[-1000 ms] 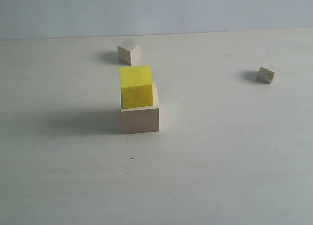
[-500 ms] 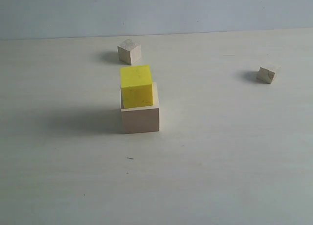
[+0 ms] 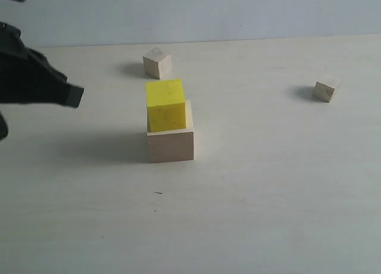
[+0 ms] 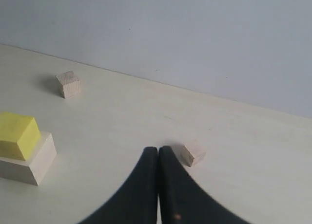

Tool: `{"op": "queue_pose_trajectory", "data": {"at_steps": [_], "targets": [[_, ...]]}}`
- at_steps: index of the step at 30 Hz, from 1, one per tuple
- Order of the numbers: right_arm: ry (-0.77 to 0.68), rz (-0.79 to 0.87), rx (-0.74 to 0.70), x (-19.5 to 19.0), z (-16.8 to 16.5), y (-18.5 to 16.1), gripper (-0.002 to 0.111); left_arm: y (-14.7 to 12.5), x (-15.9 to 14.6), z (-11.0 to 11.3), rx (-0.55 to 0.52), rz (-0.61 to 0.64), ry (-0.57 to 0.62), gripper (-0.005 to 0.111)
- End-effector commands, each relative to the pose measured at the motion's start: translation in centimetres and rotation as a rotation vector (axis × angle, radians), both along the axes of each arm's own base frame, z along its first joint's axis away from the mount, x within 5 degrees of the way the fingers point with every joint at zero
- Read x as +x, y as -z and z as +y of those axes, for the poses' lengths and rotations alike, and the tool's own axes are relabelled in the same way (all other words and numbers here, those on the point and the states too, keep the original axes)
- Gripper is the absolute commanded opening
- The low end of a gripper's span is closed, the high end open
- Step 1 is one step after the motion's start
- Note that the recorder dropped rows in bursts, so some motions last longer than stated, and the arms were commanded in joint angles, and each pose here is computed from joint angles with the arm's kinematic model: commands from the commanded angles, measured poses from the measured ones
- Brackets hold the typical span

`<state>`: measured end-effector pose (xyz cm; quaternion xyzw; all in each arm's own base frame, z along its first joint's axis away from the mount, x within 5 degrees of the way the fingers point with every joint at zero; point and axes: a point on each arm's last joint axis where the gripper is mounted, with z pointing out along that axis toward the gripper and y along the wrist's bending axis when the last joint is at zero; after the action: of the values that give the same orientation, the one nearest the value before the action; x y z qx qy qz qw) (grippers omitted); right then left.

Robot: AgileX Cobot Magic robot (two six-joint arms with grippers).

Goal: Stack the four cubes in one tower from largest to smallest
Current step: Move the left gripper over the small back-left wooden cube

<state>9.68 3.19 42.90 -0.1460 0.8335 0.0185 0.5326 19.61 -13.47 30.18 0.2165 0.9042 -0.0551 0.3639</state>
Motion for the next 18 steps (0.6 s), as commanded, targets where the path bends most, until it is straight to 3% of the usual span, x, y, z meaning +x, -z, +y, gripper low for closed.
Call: {"op": "queue_pose_trajectory", "data": {"at_steps": [1,9,18], "targets": [[-0.023,-0.032,0.003,-0.5,-0.3,1.5,0.000,-1.0,3.4,-0.3,-0.048,0.012,-0.077,0.001],[-0.043,-0.039,0.013,-1.3,-0.9,3.9,0.000,-1.2,9.9,-0.6,-0.085,0.073,-0.099,0.001],[-0.068,-0.075,0.071,-3.2,-2.2,5.4,0.000,1.7,16.8,-2.9,0.038,0.206,-0.047,0.001]]}}
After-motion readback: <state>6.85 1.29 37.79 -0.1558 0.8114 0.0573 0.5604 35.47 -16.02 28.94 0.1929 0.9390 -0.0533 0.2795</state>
